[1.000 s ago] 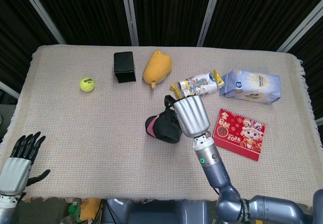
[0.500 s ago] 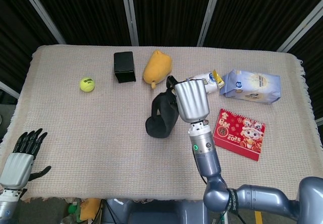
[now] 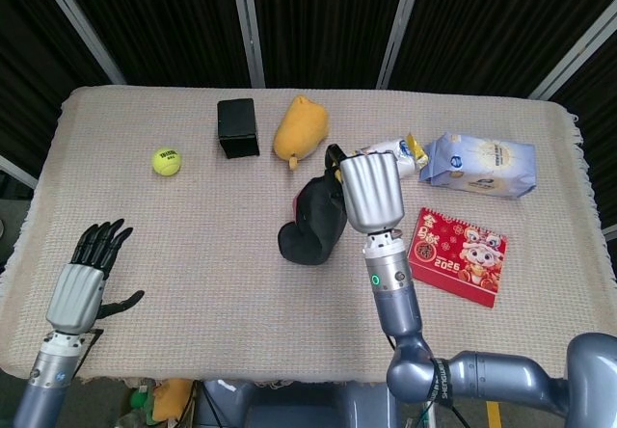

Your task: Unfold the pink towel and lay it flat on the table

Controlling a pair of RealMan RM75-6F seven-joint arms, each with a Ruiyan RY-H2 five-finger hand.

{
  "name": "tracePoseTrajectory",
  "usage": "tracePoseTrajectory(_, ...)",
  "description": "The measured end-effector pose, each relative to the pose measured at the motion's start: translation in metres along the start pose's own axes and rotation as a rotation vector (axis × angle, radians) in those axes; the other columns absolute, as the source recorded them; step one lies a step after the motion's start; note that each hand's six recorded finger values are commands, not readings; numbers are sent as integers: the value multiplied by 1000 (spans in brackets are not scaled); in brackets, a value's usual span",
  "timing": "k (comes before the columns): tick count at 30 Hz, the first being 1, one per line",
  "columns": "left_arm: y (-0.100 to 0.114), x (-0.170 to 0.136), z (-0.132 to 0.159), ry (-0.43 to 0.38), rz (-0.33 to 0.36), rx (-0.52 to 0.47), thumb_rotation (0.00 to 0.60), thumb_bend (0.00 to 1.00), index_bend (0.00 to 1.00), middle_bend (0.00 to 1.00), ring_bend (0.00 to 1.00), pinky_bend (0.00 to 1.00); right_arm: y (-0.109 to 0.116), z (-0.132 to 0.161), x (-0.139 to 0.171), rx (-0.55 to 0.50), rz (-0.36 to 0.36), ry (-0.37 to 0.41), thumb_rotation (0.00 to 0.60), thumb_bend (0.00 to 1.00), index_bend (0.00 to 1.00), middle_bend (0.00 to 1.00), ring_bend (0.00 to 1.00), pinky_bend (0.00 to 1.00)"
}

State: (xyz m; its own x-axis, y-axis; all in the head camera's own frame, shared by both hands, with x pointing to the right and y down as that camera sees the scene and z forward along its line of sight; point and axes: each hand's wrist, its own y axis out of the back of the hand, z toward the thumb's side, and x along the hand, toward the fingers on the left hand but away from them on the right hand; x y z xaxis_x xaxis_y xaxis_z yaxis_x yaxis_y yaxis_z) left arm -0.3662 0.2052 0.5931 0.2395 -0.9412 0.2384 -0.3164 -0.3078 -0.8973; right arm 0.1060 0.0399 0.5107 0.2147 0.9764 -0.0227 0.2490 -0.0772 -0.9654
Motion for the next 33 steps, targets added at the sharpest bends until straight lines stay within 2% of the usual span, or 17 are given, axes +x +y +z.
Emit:
tracePoseTrajectory(5,-12,19,17,-1,-25,-86,600,67,118,37,0,0,4,2,-1,0,-11,-6,600,587,696,900,976,871)
tracePoseTrajectory(10,-22,42,31,-25,-75,-102,600,73,139,38,0,0,4,5,-1,8,-15,-9,600,588,695,900,976,871)
tracePoseTrajectory(16,-25,70,41,-55,-35,-57,600,77,145,38,0,0,3,6,1,15,-15,-10,600,586,696,900,976,871)
tracePoseTrajectory(19,-29,83,45,-41,-17,-60,600,77,97,29,0,0,2,5,1,18,-15,-16,600,587,695,900,976,871)
tracePoseTrajectory(22,-36,94,52,-25,-11,-83,600,77,36,8,0,0,2,4,1,17,-13,-24,600,587,695,900,976,871)
tracePoseTrajectory(33,-72,118,92,17,-22,-197,600,77,64,2,0,0,-1,9,4,11,-7,-25,600,587,696,900,976,870)
